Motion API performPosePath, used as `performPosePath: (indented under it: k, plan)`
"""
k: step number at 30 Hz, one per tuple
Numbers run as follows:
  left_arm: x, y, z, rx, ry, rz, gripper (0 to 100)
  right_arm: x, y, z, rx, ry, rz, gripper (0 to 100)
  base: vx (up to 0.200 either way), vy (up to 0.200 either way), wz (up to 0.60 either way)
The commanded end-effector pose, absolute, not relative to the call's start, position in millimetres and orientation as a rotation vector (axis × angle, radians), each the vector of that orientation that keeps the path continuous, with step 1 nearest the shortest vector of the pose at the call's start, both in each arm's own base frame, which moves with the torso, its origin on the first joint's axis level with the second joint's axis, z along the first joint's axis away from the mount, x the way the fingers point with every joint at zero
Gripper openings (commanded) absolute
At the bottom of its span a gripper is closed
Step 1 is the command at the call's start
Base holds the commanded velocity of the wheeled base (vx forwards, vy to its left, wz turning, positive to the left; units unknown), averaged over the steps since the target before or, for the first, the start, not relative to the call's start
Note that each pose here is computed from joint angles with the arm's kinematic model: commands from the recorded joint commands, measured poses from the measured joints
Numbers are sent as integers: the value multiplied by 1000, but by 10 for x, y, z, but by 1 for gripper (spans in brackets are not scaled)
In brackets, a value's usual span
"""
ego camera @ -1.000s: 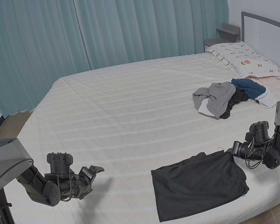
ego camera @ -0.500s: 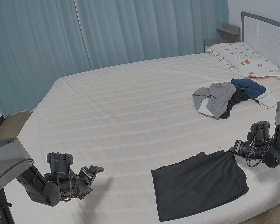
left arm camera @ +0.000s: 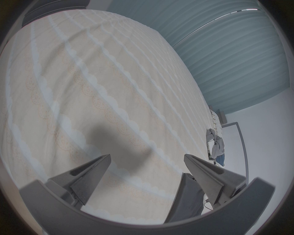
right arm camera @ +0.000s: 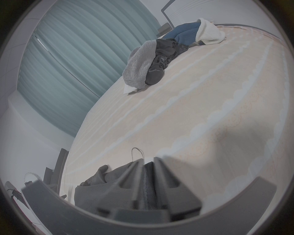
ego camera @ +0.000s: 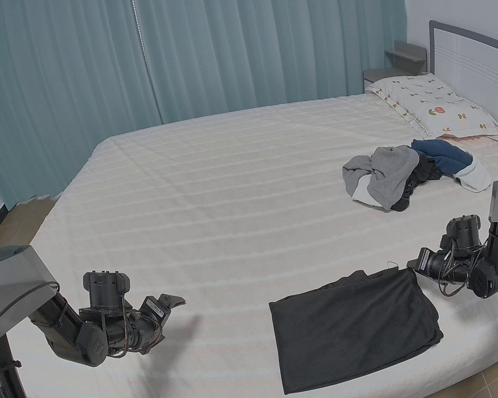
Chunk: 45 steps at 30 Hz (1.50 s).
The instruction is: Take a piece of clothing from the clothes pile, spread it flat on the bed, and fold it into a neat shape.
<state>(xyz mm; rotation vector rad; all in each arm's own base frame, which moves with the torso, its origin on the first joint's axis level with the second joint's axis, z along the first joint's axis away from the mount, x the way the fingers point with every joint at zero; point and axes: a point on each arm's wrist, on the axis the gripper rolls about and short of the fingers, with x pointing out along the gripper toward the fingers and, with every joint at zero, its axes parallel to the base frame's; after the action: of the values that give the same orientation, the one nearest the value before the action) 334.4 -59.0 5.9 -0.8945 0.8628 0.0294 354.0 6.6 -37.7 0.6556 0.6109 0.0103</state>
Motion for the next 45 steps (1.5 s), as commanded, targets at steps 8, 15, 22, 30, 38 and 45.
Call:
performPosePath:
  k: [8,15,22,30,38,45]
  plan:
    - [3345,-590,54,-895,864,30,100,3217,31,-39,673,614,82,100,0,0,0]
    - [3348,-591,56,-895,862,30,100,2652,55,65,652,729,194,100,-86,0,0]
    - [3343,-590,52,-894,865,31,100,2341,100,19,595,765,264,100,-171,0,0]
    - [3345,-590,54,-895,864,30,100,2306,149,-121,565,789,301,100,0,0,0]
    - [3345,-590,54,-895,864,30,100,2388,184,-195,556,763,321,100,0,0,0]
    - [3345,-590,54,-895,864,30,100,2387,244,-270,545,768,336,0,0,0,0]
